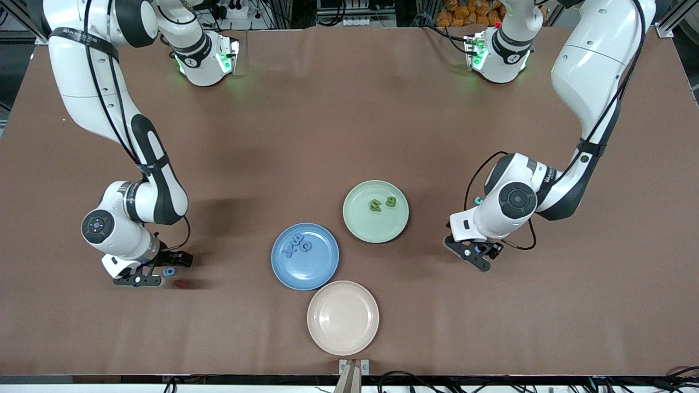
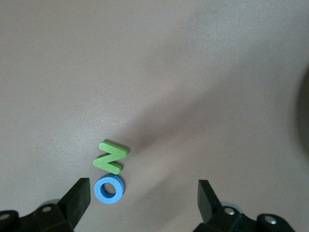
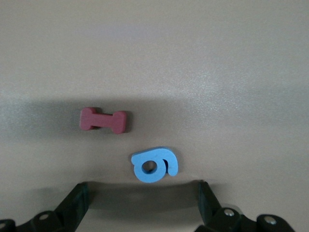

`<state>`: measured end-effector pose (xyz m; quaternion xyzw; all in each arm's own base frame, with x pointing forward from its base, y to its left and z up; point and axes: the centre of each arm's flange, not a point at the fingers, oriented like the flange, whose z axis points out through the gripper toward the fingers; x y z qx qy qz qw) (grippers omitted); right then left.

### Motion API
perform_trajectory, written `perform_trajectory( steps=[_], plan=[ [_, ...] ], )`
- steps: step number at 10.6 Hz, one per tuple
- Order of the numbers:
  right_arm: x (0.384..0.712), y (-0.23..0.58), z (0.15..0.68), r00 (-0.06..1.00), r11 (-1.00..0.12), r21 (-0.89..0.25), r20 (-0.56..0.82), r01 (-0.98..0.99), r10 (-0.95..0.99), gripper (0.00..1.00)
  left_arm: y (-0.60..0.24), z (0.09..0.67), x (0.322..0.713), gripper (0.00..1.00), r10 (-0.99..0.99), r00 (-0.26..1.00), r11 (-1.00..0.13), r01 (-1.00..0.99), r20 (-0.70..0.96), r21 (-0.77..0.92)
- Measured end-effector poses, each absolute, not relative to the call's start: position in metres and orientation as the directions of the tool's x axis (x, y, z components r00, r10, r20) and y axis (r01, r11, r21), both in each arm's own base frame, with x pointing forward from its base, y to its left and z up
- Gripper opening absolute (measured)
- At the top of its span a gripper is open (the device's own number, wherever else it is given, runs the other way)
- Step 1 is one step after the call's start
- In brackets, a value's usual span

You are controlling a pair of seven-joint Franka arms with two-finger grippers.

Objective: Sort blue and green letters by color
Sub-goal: 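Grasp the blue 6 with the right gripper while the left grasps Z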

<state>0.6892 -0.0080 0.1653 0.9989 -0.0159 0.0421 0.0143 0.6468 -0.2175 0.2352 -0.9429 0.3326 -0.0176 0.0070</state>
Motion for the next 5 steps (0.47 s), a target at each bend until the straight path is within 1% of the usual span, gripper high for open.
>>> perform_trajectory(
  steps=[2, 3, 4, 5],
  plan=[
    [0.6898, -0.0080, 0.1659, 0.995, -0.999, 0.024, 0.089, -0.038, -0.035, 1.00, -0.2175, 0.2337, 0.6464, 0.96, -0.628, 0.778, -0.779, -0.627, 0.026, -0.024],
    [0.6903, -0.0084, 0.1665, 0.995, -0.999, 0.022, 0.091, -0.040, -0.038, 0.95, -0.2175, 0.2334, 0.6464, 0.95, -0.628, 0.778, -0.779, -0.627, 0.026, -0.023],
    [0.6910, -0.0089, 0.1674, 0.995, -0.999, 0.020, 0.093, -0.043, -0.041, 0.94, -0.2175, 0.2334, 0.6464, 0.95, -0.628, 0.778, -0.779, -0.627, 0.026, -0.023],
    [0.6916, -0.0087, 0.1681, 0.994, -0.999, 0.018, 0.096, -0.045, -0.044, 0.87, -0.2175, 0.2334, 0.6464, 0.95, -0.628, 0.778, -0.779, -0.627, 0.026, -0.023]
  ],
)
